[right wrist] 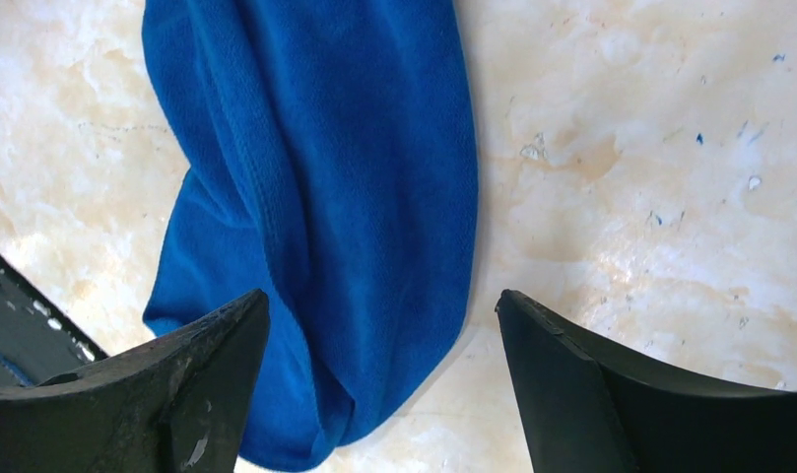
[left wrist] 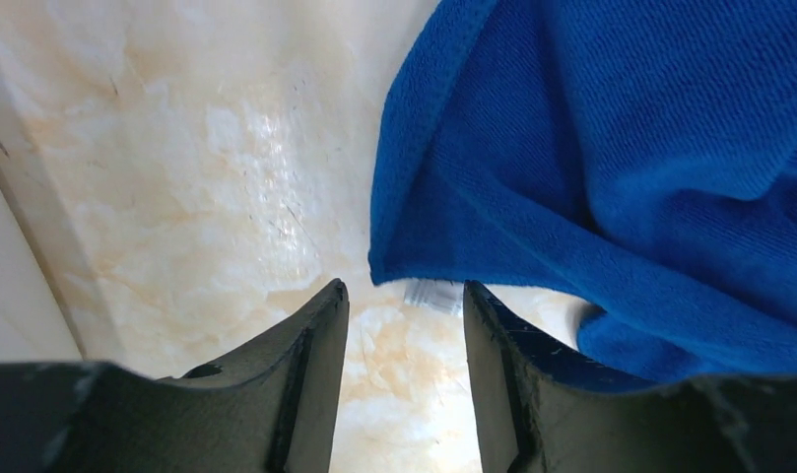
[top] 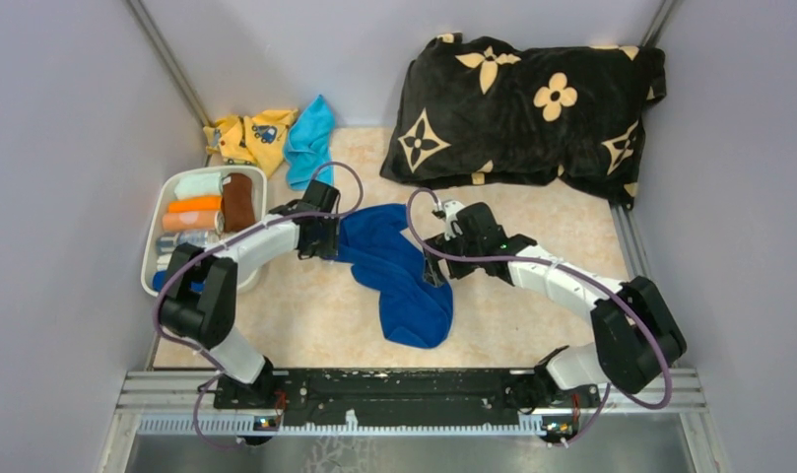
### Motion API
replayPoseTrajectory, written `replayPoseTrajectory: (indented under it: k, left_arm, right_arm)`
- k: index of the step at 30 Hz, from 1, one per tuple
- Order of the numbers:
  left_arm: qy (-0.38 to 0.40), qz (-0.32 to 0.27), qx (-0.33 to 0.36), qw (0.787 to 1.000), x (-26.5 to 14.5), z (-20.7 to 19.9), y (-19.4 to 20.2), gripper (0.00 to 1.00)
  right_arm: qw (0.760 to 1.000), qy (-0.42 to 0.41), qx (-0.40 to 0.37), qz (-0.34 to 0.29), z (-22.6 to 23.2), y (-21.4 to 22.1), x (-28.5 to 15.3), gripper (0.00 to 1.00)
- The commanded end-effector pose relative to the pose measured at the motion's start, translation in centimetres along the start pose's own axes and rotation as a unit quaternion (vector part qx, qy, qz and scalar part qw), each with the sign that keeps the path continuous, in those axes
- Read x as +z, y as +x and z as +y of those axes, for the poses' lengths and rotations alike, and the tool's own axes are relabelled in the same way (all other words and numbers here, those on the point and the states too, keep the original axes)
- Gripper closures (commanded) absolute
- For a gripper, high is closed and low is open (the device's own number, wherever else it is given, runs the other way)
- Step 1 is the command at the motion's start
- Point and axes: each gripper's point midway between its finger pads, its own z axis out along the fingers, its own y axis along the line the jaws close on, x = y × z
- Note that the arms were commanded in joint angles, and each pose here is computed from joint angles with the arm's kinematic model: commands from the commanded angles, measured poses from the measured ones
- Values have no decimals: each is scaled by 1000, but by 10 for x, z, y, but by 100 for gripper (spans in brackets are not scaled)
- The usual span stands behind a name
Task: Roll the towels
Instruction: Flatten out the towel at the center of the board.
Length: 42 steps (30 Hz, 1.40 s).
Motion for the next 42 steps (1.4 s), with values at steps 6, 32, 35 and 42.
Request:
replayPoseTrajectory:
  k: [6,32,35,42]
  left_arm:
    - [7,10,23,1000,26,-5,-16,57]
    - [92,-59,-65,992,-17,12,-88,100]
    - [119,-91,-73,986,-38,9,-123,100]
    - [206,-210,-96,951,-126,0,-233,100]
  right_arm:
    - [1000,-15,13,-18,12,14,-20,16]
    - [993,100,31,49,-9,66,-22,88]
    - [984,176,30,-2,-47,14,-55,100]
    - [927,344,-82,-120,-97,-129,-168,100]
